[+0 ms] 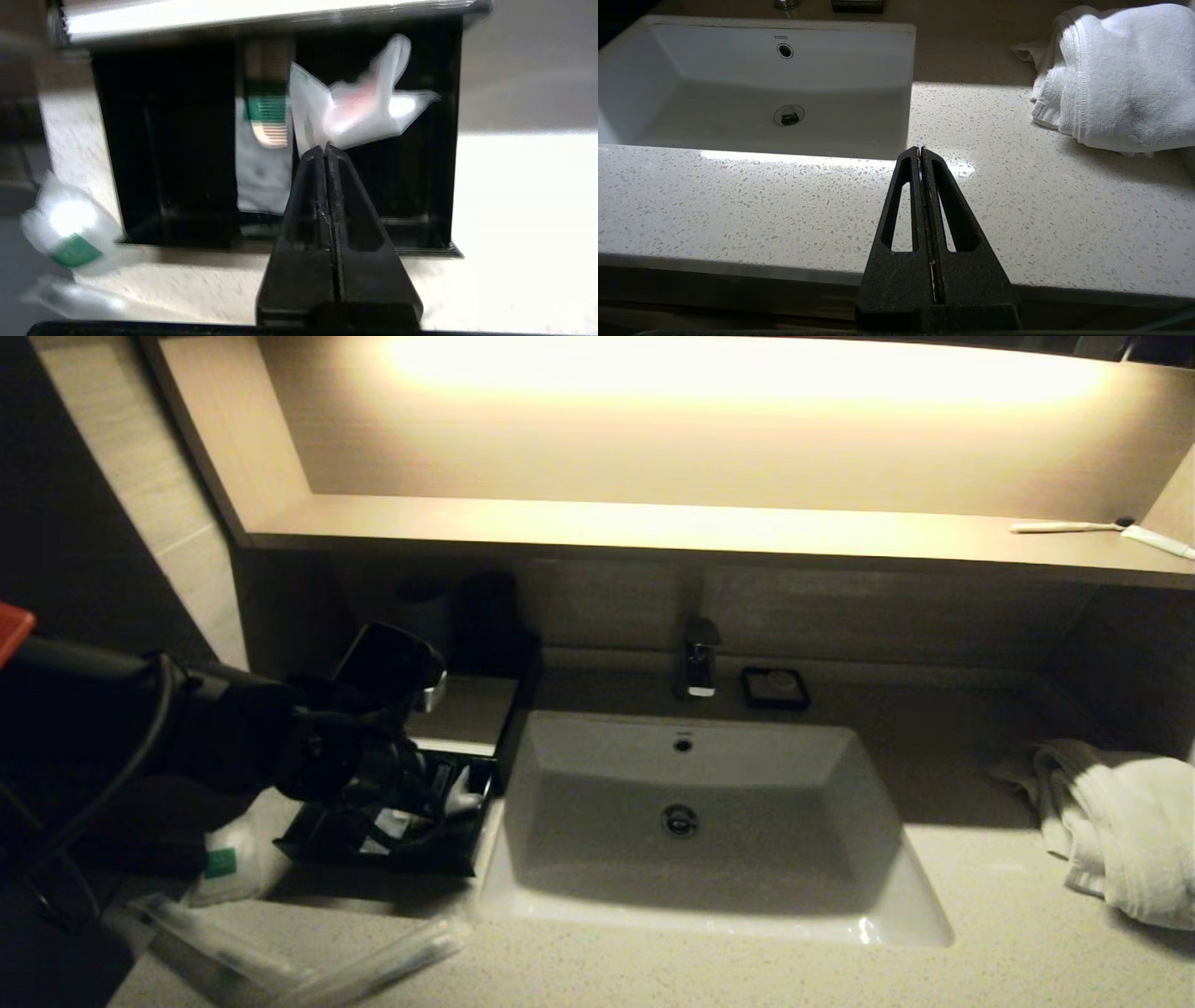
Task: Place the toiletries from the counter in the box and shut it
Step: Pick up the bathroom toiletry
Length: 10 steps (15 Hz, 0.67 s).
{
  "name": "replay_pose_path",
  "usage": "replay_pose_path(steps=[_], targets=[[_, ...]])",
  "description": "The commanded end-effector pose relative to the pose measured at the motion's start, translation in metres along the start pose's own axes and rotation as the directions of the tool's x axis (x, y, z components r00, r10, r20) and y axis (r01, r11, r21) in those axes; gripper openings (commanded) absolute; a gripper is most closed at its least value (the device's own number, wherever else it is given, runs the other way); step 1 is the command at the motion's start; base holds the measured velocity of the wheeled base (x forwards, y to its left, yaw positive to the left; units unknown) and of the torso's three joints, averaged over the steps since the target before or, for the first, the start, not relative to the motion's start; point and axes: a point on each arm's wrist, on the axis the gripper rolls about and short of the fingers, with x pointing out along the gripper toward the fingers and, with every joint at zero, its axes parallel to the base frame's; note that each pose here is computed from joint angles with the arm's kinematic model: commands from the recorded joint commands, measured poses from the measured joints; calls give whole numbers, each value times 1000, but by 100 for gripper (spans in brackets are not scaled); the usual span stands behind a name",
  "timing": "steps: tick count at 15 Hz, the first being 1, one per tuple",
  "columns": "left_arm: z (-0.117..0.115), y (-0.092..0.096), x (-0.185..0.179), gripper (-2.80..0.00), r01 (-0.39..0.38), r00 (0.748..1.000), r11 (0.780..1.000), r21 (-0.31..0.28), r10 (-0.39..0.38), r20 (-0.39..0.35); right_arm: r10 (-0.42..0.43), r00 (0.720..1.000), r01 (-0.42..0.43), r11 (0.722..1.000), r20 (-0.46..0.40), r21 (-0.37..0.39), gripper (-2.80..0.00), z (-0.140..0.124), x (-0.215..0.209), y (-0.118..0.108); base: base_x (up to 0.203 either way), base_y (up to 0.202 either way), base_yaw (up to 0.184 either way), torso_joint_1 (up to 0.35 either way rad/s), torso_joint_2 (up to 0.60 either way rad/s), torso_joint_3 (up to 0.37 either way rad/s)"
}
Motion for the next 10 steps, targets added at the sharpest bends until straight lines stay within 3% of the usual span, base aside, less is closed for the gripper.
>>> replay_pose_path(steps=[1,7,10], targets=[[-10,7,-10,-280,-4,1000,1000,-25,4,-8,-1,1000,1,1000,0,0,-280,0,0,0,0,0,0,0,0,0],[-37,38,-49,-280,-25,1000,997,-74,26,13,0,1000,0,1000,0,0,-280,0,0,0,0,0,0,0,0,0],[-63,49,-65,-280,-40,999,999,-8,40,-3,1,1000,-1,1000,0,0,-280,0,0,0,0,0,0,0,0,0]])
